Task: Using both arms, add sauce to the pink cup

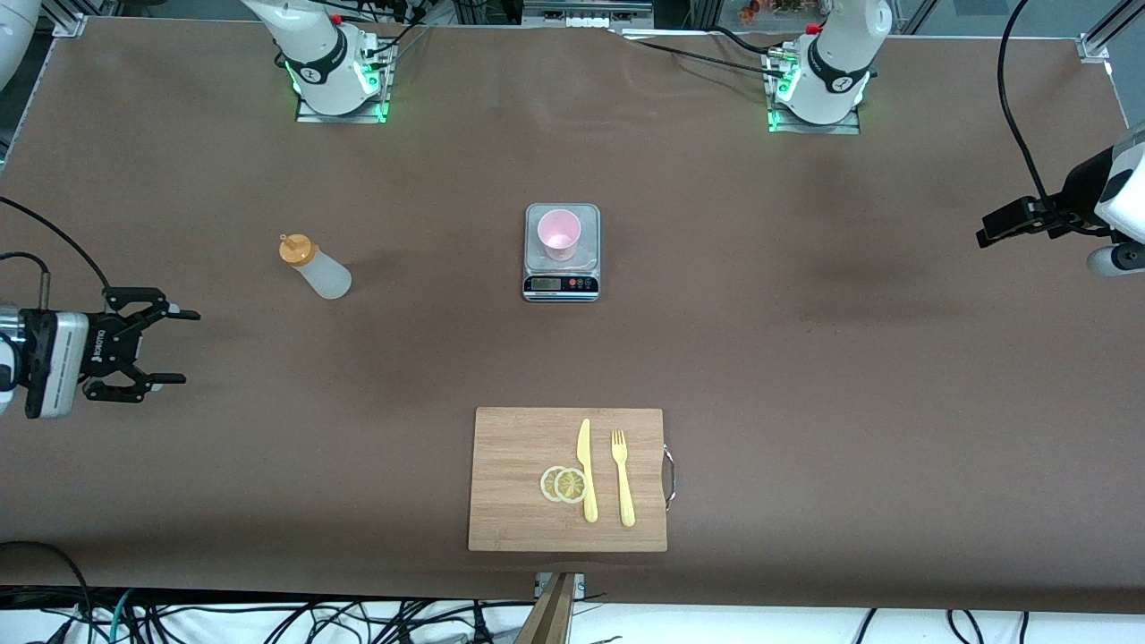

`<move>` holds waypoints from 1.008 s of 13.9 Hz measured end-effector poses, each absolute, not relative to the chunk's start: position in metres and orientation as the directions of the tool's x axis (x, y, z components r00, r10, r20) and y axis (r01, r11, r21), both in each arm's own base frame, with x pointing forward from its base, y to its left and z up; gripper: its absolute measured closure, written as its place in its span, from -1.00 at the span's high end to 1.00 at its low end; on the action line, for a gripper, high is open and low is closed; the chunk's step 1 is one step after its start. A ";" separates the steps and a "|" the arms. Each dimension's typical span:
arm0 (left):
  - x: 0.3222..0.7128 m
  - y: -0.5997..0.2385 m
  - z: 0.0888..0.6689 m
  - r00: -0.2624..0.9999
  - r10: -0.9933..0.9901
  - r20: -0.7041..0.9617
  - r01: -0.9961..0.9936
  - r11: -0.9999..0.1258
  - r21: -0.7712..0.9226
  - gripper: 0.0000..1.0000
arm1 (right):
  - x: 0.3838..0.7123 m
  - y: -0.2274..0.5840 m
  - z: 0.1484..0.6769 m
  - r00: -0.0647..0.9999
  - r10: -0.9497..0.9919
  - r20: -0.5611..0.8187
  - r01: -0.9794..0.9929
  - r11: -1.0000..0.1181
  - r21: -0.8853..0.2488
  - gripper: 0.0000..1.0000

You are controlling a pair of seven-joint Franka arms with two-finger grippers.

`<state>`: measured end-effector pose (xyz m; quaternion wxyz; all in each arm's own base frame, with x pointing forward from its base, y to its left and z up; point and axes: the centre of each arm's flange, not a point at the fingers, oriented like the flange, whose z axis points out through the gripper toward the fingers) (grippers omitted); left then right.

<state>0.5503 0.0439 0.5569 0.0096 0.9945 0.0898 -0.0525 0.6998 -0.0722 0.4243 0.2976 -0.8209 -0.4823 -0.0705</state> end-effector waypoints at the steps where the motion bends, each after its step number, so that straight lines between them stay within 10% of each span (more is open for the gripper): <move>1: 0.550 0.044 0.557 0.978 0.178 -0.105 0.180 -0.984 0.010 1.00 | 0.703 -0.055 0.435 0.560 0.749 0.354 0.811 -0.407 -0.421 1.00; 14: 0.552 0.041 0.555 0.979 0.172 -0.109 0.174 -0.985 0.010 1.00 | 0.660 0.087 0.557 0.952 0.303 -0.054 0.286 -0.936 -0.203 1.00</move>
